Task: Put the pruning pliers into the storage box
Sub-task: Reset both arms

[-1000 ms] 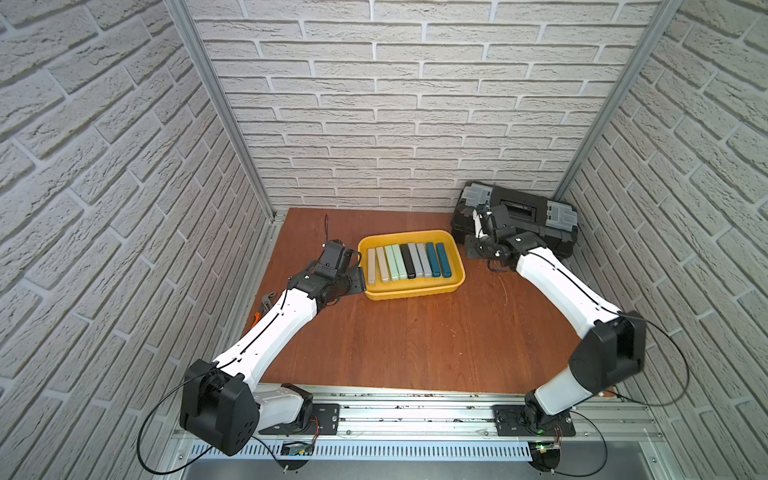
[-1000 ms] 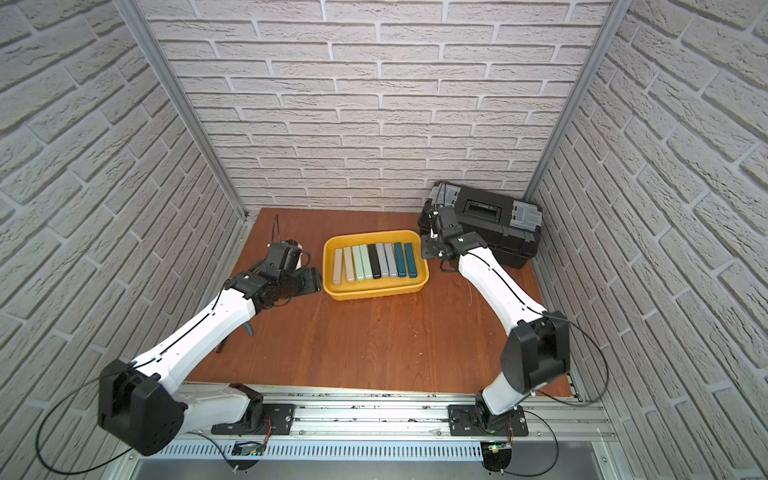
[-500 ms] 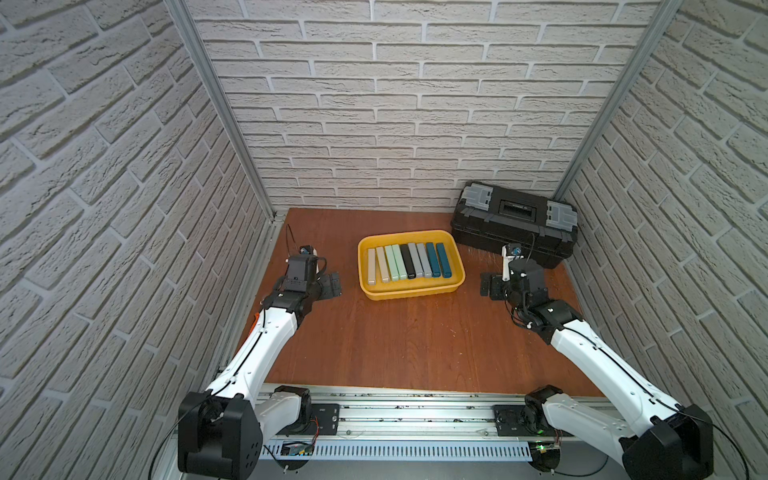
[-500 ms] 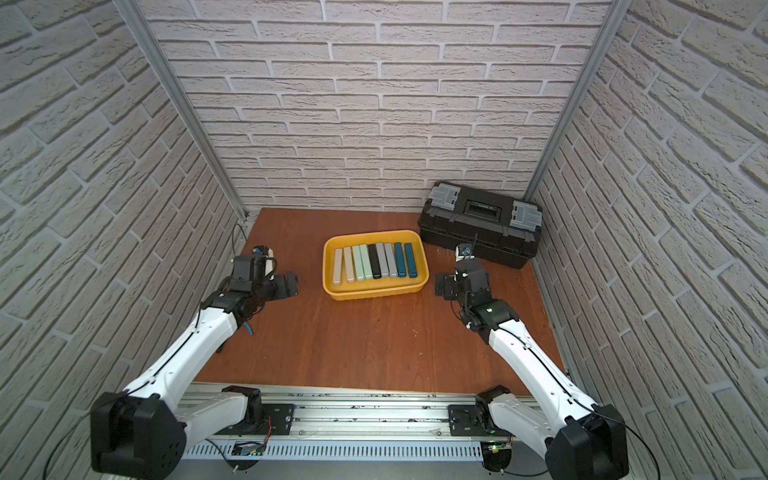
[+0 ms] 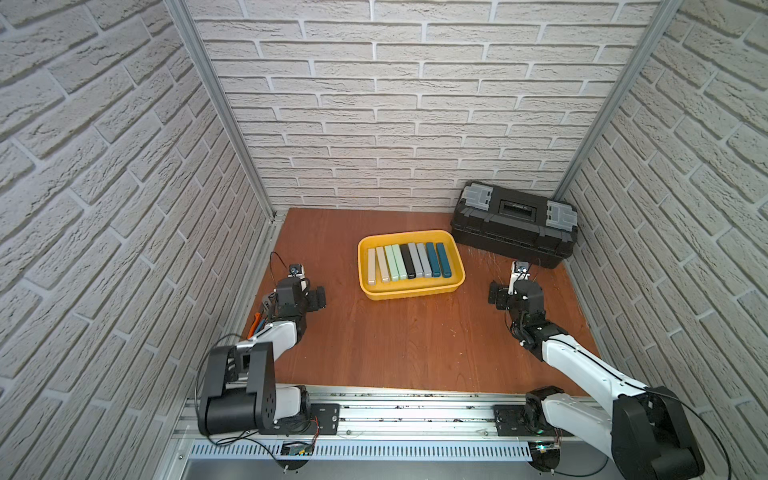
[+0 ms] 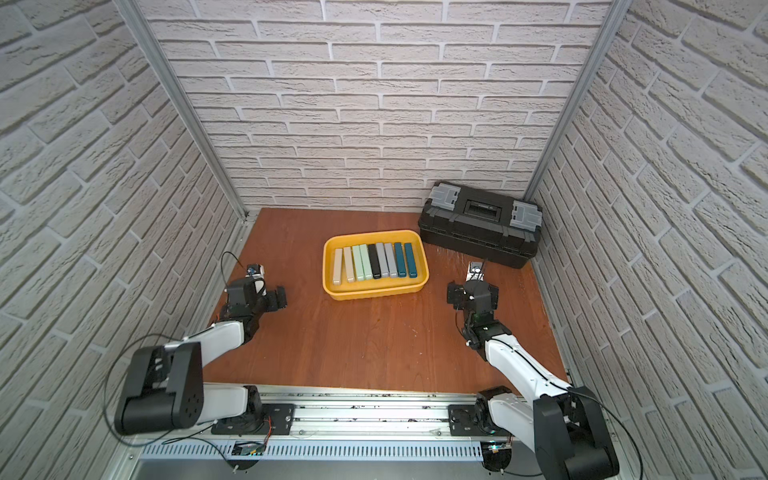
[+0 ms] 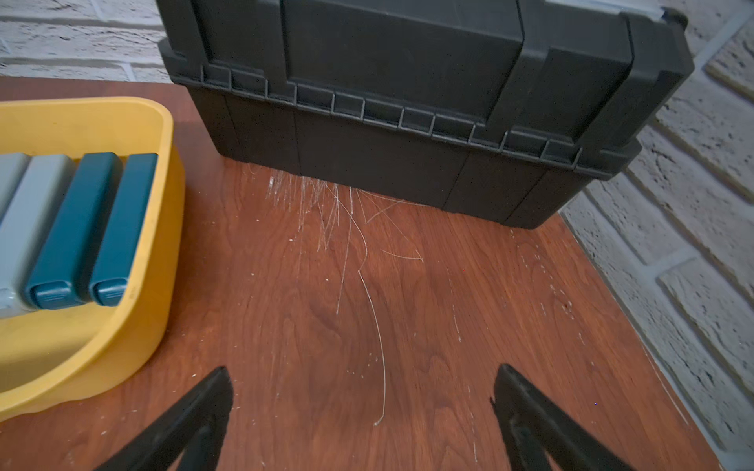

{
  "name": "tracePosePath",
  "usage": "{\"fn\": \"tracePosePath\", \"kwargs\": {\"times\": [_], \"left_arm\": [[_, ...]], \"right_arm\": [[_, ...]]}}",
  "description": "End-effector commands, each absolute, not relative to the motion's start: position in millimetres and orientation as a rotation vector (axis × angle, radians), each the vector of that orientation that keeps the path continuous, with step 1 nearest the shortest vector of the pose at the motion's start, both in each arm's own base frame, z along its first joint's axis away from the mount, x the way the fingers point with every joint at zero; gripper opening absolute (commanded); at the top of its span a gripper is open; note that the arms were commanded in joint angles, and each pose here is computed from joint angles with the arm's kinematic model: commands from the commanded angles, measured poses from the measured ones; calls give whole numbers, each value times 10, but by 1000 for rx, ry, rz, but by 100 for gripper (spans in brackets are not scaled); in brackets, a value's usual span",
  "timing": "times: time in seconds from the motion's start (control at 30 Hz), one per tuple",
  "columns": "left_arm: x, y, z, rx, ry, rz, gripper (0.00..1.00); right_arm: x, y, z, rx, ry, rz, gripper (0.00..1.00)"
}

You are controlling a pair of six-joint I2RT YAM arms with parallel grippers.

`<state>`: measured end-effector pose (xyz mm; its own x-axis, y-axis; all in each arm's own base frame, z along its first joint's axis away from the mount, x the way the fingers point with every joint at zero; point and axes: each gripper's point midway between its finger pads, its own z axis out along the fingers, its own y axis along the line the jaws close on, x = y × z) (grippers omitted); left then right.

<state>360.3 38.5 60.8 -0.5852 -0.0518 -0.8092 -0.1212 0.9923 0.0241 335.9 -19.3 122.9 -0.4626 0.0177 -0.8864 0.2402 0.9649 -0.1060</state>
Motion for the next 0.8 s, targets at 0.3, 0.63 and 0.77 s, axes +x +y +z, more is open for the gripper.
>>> {"fn": "tracePosePath", "kwargs": {"times": [0.3, 0.63, 0.77], "left_arm": [[3902, 282, 913, -6, 1884, 68, 98], [3974, 306, 887, -23, 1919, 76, 98], [3974, 313, 888, -24, 1919, 76, 98]], "right_arm": [[3874, -182, 1206, 65, 1936, -247, 99], [3954, -139, 1002, 31, 1951, -206, 99], [3948, -115, 951, 9, 1933, -177, 99]]}}
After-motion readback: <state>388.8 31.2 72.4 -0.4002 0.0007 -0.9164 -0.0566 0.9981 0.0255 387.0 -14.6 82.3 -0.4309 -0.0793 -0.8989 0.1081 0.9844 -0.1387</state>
